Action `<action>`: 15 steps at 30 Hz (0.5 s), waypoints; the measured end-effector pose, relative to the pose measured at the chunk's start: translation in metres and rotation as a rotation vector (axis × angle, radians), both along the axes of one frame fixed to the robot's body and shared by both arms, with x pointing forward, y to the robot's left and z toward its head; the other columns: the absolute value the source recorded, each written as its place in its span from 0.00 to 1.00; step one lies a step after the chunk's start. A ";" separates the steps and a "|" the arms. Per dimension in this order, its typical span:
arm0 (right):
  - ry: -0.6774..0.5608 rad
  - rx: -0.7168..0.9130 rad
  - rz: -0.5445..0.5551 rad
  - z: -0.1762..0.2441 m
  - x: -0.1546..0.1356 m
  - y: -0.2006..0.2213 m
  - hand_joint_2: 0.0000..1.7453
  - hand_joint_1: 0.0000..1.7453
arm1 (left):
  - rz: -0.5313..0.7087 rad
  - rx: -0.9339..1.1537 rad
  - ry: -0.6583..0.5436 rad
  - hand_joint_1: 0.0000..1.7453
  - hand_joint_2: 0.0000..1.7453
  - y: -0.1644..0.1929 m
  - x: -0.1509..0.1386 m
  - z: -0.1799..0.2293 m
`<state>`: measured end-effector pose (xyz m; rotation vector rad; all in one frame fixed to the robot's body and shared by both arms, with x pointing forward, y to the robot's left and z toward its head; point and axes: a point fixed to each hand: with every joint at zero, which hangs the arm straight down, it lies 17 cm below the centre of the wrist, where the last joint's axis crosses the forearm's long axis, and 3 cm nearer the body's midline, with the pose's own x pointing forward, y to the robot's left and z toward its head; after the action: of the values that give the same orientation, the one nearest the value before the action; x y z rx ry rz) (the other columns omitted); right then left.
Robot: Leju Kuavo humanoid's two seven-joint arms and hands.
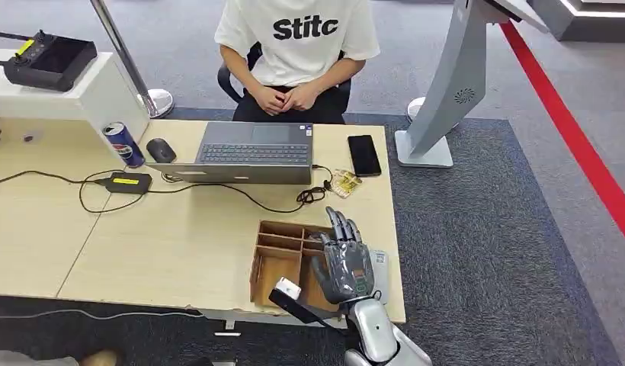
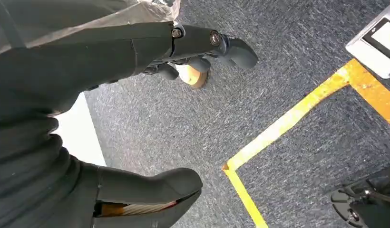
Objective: Pass the card to the sensor for recognition and then transmit it.
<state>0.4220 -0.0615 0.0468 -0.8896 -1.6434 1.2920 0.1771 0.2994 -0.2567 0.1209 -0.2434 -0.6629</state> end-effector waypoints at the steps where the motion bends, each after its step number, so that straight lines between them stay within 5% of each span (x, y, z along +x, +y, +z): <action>1: 0.000 -0.001 0.000 0.000 0.000 0.000 1.00 0.45 | 0.000 0.000 0.000 0.00 1.00 0.000 0.000 0.000; 15: -0.002 -0.024 -0.019 -0.004 0.003 -0.013 1.00 0.45 | 0.004 -0.001 0.000 0.00 1.00 0.001 0.000 0.000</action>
<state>0.4250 -0.0744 0.0426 -0.9196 -1.6199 1.3009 0.1766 0.3004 -0.2568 0.1208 -0.2438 -0.6588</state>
